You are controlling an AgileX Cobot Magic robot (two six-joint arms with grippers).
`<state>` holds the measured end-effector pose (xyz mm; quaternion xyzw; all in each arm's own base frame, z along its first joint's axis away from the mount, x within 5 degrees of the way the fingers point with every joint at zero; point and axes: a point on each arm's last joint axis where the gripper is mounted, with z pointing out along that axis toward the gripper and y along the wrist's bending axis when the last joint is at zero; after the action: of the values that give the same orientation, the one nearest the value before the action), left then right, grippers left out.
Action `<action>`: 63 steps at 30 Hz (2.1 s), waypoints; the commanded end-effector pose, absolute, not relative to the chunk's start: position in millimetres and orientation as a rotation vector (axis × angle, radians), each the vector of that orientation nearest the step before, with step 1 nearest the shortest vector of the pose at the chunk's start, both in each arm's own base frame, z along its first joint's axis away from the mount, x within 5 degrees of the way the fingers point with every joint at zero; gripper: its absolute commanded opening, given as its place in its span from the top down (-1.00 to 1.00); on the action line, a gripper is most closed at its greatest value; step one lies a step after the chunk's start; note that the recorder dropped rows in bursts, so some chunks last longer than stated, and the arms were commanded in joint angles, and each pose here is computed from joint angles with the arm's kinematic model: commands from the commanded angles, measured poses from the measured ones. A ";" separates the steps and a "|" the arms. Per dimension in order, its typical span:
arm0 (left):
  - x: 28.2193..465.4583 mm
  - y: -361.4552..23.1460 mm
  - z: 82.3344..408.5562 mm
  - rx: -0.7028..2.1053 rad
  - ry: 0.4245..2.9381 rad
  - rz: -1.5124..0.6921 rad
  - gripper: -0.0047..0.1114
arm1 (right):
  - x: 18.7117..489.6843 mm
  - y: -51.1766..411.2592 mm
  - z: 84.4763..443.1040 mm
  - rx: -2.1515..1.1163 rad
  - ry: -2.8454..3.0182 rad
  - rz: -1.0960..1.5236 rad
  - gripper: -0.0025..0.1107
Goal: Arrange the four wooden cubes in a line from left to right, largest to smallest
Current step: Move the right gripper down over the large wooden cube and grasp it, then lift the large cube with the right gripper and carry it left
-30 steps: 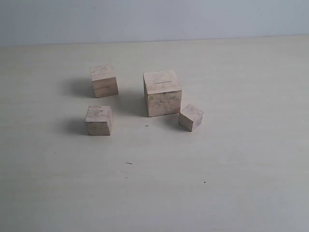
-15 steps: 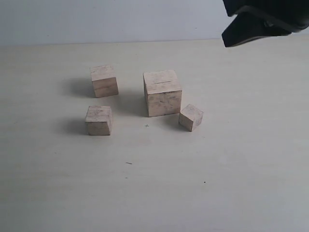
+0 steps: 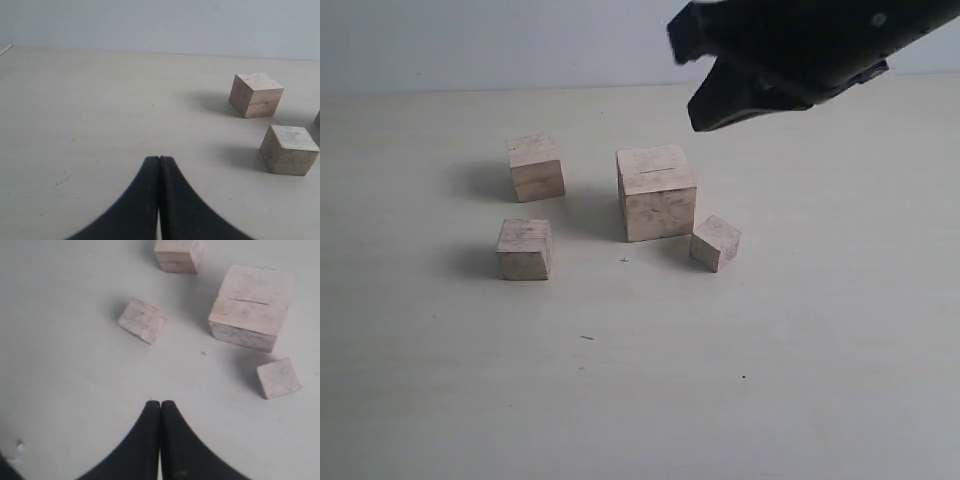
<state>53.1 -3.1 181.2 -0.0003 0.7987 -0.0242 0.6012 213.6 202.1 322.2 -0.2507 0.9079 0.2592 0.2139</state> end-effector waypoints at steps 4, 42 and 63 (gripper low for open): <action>53.2 -3.0 181.4 -0.011 1.837 -0.061 0.92 | 230.9 245.7 258.3 -0.737 2.601 0.411 0.54; 53.2 -3.0 181.4 -0.011 1.837 -0.061 0.92 | 361.6 293.9 206.5 -0.622 2.664 0.277 -0.90; 53.2 -3.0 181.4 -0.011 1.837 -0.061 0.92 | 365.8 297.1 163.2 -0.653 2.750 0.220 -0.89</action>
<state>53.1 -3.1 181.2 -0.0003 0.7987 -0.0242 0.6012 363.7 297.0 159.6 -0.2269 0.9601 0.0747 0.1456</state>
